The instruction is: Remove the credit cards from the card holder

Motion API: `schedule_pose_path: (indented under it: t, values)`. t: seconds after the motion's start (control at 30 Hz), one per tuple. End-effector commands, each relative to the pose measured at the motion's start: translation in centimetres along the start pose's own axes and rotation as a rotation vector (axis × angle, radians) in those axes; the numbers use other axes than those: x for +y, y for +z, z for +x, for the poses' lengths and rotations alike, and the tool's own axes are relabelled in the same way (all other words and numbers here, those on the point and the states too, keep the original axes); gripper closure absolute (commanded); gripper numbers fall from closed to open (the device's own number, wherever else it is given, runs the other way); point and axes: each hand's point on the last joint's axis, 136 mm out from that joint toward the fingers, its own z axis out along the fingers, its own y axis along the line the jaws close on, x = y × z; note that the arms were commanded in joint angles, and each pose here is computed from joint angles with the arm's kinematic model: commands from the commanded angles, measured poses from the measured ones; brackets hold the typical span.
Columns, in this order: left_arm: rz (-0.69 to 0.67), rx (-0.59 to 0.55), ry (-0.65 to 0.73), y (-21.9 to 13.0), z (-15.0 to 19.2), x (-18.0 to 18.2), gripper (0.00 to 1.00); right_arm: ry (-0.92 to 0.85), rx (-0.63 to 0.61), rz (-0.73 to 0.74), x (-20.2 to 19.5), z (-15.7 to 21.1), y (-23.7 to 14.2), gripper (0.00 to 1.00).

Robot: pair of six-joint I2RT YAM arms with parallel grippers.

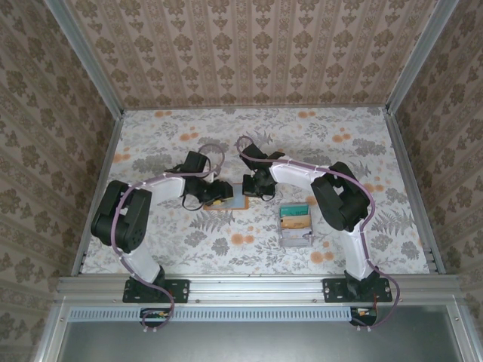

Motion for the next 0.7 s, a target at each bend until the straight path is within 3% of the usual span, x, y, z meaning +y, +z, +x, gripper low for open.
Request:
schedule_pose_path:
  t: [0.0, 0.27, 0.4, 0.67]
  values:
    - [0.057, -0.022, 0.028, -0.4, -1.1, -2.2, 0.53, -0.004, 0.023, -0.015, 0.7, 0.6, 0.3, 1.0]
    - [0.167, -0.012, 0.097, -1.0, -0.5, -5.6, 0.54, 0.003, 0.001, -0.01, 0.3, 0.2, -0.3, 1.0]
    - [0.131, -0.043, 0.09, -2.0, -0.7, -4.8, 0.54, 0.004, -0.012, -0.011, 0.3, -0.1, -0.6, 1.0]
    - [0.016, -0.141, -0.027, -5.0, -1.5, 0.9, 0.55, -0.007, -0.045, -0.025, 1.0, -0.9, -2.0, 1.0]
